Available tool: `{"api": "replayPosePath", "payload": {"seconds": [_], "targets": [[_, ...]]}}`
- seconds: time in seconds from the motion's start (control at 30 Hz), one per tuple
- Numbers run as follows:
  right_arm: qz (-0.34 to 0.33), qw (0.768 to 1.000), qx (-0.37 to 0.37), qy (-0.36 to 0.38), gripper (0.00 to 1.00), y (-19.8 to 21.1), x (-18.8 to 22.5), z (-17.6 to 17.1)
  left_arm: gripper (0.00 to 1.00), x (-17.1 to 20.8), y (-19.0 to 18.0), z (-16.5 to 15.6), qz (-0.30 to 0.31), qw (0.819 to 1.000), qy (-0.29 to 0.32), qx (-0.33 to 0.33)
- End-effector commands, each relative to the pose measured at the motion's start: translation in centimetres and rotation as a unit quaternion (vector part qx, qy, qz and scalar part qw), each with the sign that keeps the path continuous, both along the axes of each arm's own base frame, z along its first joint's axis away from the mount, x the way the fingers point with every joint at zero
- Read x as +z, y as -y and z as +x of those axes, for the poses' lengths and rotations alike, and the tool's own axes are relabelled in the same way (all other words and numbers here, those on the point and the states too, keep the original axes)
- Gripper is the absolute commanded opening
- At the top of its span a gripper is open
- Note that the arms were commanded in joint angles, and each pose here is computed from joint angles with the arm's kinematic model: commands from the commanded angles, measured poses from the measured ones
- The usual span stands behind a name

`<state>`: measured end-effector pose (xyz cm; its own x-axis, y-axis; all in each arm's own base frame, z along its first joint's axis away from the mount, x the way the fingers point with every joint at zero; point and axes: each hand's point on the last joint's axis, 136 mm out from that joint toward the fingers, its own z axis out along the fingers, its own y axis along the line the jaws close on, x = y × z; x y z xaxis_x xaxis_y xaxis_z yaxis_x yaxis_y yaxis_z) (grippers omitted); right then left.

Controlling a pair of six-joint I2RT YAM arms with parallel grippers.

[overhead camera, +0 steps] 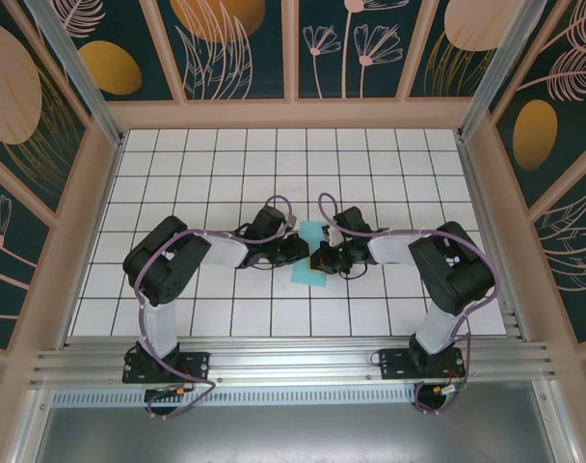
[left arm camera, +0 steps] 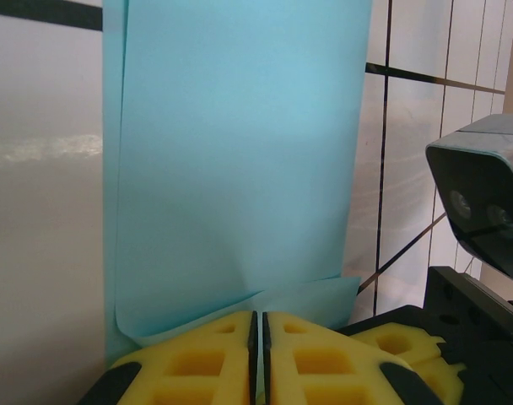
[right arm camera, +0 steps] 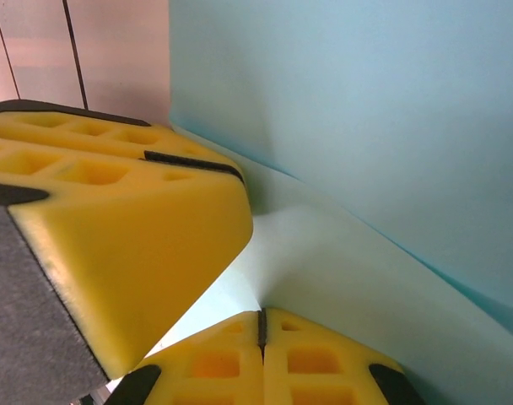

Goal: Fold a paper plane with a square sheet of paper (pick it up from the middle)
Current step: Fold the triangle a second time at the center of the table.

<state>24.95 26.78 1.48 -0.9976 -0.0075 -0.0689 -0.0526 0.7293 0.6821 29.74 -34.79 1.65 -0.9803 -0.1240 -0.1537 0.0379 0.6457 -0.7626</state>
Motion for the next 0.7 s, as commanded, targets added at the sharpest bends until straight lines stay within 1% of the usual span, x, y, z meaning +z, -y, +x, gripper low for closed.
{"api": "replayPosePath", "payload": {"seconds": [0.0,0.27,0.67], "targets": [[-0.083,0.995,-0.006,-0.051,0.04,3.1,-3.6,-2.4,0.15,-6.2,-3.4,-2.0,0.093,0.994,-0.052,0.014],[-0.042,0.998,0.018,-0.05,0.07,2.3,-1.8,-3.5,0.13,-7.0,-4.1,-2.2,0.112,0.992,-0.057,0.024],[-0.065,0.995,0.018,-0.073,0.09,5.2,-3.0,-7.8,0.12,-7.3,-4.5,-2.3,0.119,0.991,-0.06,0.03]]}}
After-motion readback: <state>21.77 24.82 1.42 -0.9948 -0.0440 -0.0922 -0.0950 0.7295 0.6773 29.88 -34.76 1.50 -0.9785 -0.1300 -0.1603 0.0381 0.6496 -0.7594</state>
